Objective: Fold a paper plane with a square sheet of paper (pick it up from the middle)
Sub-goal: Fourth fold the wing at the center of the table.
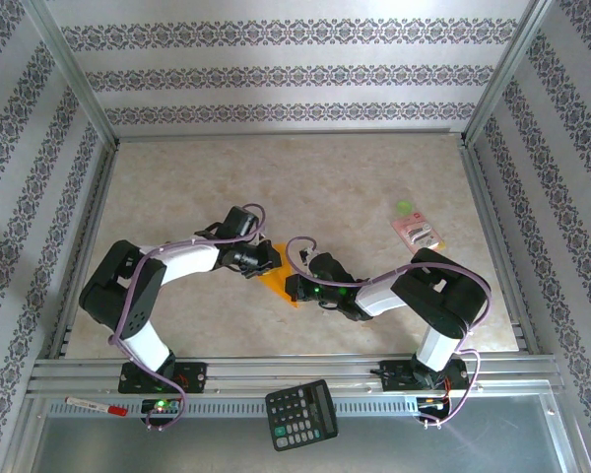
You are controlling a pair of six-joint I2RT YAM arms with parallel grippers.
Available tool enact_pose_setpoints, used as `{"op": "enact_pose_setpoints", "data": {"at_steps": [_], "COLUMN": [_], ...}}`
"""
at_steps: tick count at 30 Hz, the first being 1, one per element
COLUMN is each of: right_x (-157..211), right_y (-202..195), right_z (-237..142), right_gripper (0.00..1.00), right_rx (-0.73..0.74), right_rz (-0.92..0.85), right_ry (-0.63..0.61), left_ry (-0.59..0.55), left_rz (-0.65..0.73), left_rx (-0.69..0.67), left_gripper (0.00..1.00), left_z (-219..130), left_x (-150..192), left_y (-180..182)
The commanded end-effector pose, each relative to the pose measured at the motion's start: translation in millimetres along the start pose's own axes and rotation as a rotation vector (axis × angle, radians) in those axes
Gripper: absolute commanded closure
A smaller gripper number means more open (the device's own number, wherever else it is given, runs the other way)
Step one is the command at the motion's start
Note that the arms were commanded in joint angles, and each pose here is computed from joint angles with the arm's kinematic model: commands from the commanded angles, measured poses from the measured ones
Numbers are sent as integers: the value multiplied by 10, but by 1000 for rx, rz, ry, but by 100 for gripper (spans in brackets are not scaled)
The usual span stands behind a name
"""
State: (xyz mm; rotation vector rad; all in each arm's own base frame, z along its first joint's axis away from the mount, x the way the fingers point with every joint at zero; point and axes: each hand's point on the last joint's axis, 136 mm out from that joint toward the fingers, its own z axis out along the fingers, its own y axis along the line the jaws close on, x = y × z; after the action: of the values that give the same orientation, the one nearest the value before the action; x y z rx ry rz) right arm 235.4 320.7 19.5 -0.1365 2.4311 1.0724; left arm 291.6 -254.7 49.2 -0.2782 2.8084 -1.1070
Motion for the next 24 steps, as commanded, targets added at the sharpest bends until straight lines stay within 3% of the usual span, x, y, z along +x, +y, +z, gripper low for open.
{"op": "enact_pose_setpoints", "data": {"at_steps": [1, 24], "right_x": [320, 323], "right_y": [-358, -388], "right_z": [44, 39], "right_gripper": [98, 94], "right_rx": [105, 115], "right_rz": [35, 55], "right_ry": [102, 101], "left_ry": [3, 17], "left_rz": [43, 13], "left_rx": [33, -9], "left_gripper": [87, 88], "left_z": [52, 224], "left_x": [-58, -96], "left_y": [-108, 110]}}
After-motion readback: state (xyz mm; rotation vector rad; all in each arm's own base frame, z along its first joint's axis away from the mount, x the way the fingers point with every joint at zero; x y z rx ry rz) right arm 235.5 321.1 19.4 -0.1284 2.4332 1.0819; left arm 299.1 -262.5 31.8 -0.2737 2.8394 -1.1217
